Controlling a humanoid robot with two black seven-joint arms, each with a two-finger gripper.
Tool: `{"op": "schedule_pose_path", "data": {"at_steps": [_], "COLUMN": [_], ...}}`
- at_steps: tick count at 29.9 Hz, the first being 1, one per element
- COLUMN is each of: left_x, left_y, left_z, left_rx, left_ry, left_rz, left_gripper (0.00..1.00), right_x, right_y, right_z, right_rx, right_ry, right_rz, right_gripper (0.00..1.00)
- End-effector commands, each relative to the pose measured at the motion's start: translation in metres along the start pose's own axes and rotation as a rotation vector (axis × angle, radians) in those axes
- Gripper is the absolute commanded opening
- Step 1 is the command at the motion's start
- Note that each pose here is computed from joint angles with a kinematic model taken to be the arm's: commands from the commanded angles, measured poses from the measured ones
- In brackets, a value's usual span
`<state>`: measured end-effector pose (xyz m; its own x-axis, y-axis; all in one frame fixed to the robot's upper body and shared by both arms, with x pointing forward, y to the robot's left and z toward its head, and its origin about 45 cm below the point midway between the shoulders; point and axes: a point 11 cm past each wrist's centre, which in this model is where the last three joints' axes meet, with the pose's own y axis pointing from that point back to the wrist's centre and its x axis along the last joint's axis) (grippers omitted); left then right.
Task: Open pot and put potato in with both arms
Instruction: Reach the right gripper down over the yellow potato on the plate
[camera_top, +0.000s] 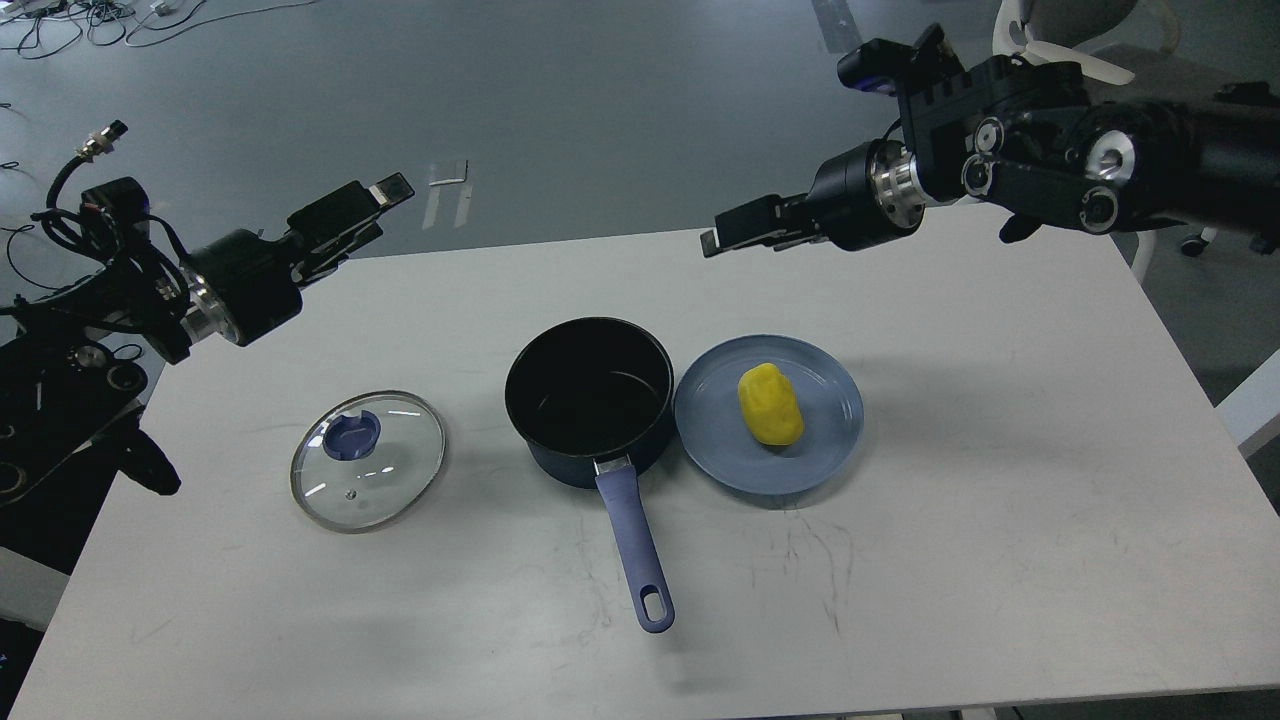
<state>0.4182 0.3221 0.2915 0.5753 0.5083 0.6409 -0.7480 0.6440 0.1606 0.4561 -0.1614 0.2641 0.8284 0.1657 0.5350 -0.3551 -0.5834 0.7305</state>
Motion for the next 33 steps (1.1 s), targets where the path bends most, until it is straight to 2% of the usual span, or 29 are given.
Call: {"op": "schedule_pose_path", "data": {"at_steps": [1,5,10,17,33], "left_x": [-0.003,-0.005,-0.004,-0.003,-0.004], "left_y": [-0.001,-0.003,-0.002,0.001,0.001], "left_z": [0.003,0.003,0.003,0.002,0.004], "left_rx": [-0.007,-0.011,-0.009,-0.003,-0.011], "left_ry": [-0.008,-0.004,-0.006,-0.008,-0.007], "left_rz": [-0.012,-0.015,-0.013,-0.013,-0.014], "left_gripper": [0.98,0.98,0.98,0.98,0.98], "right_x": [-0.012,-0.035,-0.039,-0.056,-0.067], "right_y": [-0.009,-0.026,-0.037,-0.048,-0.060], "right_z": [-0.003,0.000,-0.010,0.009,0.006], "right_rx": [-0.016,-0.059,-0.050,-0.098,-0.091], "right_ry": [0.039,0.102,0.131,0.133,0.140], "right_rz": [-0.058,-0.157,-0.183,-0.219,-0.240], "right_gripper": [1.00,1.00,1.00,1.00,1.00]}}
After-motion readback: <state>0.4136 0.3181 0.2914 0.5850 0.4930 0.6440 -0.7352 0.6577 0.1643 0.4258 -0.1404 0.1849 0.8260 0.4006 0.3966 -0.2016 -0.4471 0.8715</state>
